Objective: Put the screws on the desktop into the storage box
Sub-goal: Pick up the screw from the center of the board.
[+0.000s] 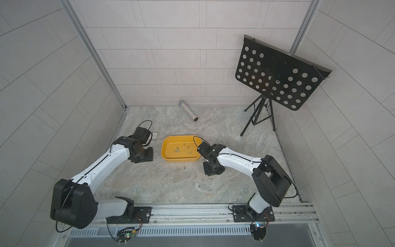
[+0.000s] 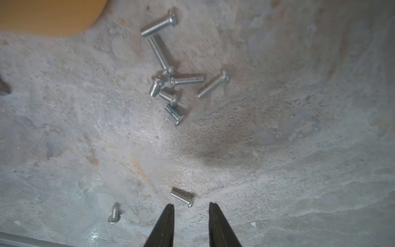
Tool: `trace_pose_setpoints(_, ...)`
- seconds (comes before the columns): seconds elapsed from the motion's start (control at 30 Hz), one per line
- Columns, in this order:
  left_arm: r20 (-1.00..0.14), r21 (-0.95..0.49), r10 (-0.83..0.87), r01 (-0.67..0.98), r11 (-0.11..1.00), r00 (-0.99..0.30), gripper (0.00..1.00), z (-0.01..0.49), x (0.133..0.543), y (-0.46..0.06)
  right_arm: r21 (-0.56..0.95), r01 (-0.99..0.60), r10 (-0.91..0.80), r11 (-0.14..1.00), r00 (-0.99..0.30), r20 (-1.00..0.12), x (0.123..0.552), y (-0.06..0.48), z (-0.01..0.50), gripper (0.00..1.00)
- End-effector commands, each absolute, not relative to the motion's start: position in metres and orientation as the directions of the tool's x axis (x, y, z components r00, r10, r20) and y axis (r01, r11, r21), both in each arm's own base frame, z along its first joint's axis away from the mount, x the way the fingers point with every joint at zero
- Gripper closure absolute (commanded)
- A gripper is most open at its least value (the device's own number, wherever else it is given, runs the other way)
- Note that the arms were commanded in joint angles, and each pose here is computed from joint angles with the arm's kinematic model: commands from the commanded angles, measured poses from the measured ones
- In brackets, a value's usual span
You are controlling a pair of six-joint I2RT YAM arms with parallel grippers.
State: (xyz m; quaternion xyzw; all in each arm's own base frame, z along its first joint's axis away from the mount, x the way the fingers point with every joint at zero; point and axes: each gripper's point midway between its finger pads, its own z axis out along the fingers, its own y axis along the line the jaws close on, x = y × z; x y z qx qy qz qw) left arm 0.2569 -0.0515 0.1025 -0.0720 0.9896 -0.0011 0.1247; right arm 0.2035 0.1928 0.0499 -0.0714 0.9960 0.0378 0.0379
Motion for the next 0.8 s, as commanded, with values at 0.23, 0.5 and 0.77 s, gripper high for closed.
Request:
trace_pose_setpoints(0.23, -0.242, -0.019, -0.139, -0.138, 0.990, -0.960, 0.48, 0.101, 0.255, -0.049, 0.019, -0.190, -0.190, 0.981, -0.981, -0.028, 0.189, 0.190, 0.033, 0.68)
trace_pose_setpoints(0.5, -0.241, -0.018, -0.138, -0.137, 0.990, -0.961, 0.48, 0.101, 0.255, -0.049, 0.002, -0.208, -0.208, 0.978, -0.978, -0.002, 0.187, 0.190, 0.022, 0.67)
trace_pose_setpoints(0.77, -0.241, -0.017, -0.138, -0.138, 0.990, -0.961, 0.48, 0.101, 0.255, -0.049, 0.002, -0.217, -0.217, 0.976, -0.976, 0.014, 0.183, 0.192, 0.014, 0.66)
